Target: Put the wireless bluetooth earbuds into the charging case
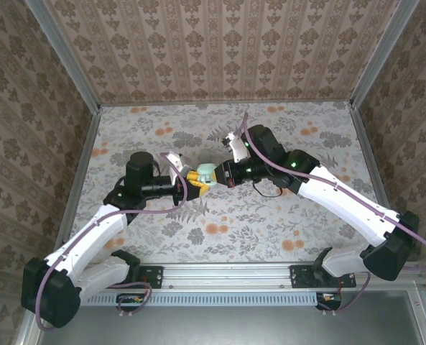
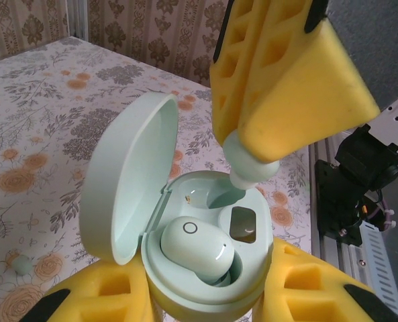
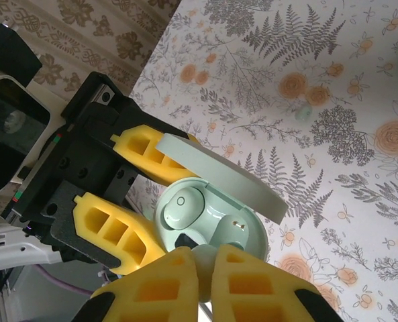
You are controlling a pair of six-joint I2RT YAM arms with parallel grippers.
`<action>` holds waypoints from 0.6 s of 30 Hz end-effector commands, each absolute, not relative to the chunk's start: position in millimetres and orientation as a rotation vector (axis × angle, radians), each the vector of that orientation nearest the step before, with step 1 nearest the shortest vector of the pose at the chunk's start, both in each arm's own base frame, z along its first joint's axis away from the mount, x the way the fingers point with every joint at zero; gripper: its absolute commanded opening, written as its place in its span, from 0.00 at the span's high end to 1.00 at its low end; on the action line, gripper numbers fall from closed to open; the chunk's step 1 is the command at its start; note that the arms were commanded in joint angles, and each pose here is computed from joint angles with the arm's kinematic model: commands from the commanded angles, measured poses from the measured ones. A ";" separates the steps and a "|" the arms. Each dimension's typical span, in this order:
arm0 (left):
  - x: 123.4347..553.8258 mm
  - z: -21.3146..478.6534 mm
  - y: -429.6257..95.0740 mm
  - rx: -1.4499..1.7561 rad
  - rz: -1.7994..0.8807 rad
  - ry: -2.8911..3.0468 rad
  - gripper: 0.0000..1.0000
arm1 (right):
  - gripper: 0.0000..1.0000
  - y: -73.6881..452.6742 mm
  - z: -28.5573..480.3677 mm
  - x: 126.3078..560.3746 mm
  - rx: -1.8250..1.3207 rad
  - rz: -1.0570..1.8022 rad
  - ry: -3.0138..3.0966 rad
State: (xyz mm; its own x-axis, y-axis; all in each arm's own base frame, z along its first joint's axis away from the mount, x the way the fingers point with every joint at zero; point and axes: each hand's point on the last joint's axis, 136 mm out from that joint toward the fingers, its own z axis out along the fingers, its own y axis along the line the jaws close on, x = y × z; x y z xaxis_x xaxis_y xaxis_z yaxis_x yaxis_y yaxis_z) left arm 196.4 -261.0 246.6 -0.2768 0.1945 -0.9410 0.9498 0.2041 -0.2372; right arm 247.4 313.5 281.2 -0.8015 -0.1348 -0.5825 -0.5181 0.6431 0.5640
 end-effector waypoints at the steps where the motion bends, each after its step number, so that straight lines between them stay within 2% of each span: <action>1: 193.5 266.7 -265.5 1.114 -1.166 1.573 1.00 | 0.91 320.8 290.0 247.4 -0.553 1.048 2.332; 18: 193.0 269.1 -266.9 1.117 -1.165 1.566 1.00 | 0.90 319.4 282.9 250.7 -0.523 1.036 2.339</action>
State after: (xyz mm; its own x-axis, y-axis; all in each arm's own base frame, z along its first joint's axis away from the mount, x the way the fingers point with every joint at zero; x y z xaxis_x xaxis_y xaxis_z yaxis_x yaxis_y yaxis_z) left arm 194.9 -262.2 246.5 -0.2764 0.1960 -0.9409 0.9508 0.1984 -0.2379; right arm 249.4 315.3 280.5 -0.7968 -0.1372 -0.5884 -0.5242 0.6412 0.5604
